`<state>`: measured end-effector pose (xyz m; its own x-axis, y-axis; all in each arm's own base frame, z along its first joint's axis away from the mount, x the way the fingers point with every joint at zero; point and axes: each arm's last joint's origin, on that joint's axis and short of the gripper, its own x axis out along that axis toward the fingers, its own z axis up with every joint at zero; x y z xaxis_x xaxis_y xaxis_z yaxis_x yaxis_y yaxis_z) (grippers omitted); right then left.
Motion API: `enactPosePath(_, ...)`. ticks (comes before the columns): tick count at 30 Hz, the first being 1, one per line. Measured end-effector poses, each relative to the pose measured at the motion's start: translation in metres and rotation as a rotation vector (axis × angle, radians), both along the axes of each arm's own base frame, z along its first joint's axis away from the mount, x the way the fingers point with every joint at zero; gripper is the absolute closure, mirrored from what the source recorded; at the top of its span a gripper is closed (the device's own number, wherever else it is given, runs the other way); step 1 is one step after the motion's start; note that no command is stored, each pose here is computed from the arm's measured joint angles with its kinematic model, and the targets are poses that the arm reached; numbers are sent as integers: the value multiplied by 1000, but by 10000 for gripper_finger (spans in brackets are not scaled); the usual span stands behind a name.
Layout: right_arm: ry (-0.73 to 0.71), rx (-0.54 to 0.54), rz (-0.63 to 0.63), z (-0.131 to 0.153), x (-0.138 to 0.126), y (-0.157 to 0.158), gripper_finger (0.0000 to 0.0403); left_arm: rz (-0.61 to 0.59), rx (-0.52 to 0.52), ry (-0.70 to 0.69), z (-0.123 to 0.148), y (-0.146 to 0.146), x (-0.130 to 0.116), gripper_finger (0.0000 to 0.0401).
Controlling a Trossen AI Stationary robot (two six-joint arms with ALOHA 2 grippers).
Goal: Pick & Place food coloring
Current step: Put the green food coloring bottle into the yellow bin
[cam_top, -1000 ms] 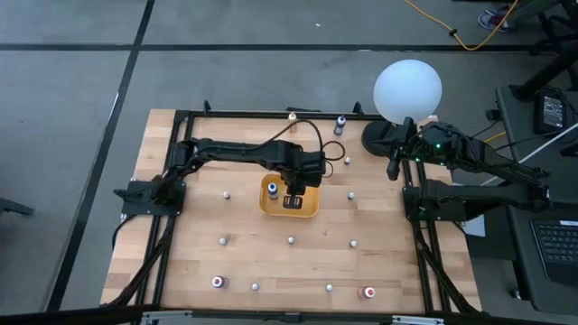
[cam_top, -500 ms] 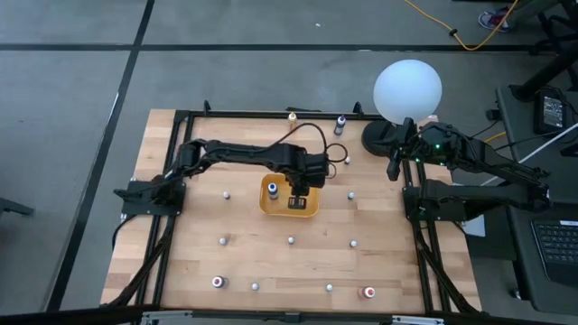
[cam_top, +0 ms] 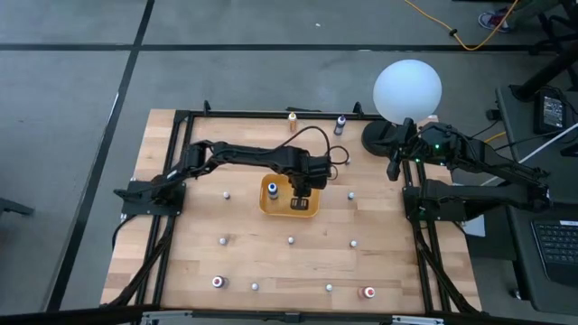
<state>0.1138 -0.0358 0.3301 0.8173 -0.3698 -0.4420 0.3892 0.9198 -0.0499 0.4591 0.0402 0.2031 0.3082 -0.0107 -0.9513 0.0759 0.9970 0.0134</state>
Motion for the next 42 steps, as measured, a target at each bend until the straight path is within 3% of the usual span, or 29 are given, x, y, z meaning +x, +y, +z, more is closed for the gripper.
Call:
enactPosePath(30, -1, 3, -2, 0, 0, 0, 369, 6, 16, 61, -28, 5, 5, 333)
enactPosePath(42, -1, 3, -2, 0, 0, 0, 369, 7, 16, 60, -28, 6, 5, 305)
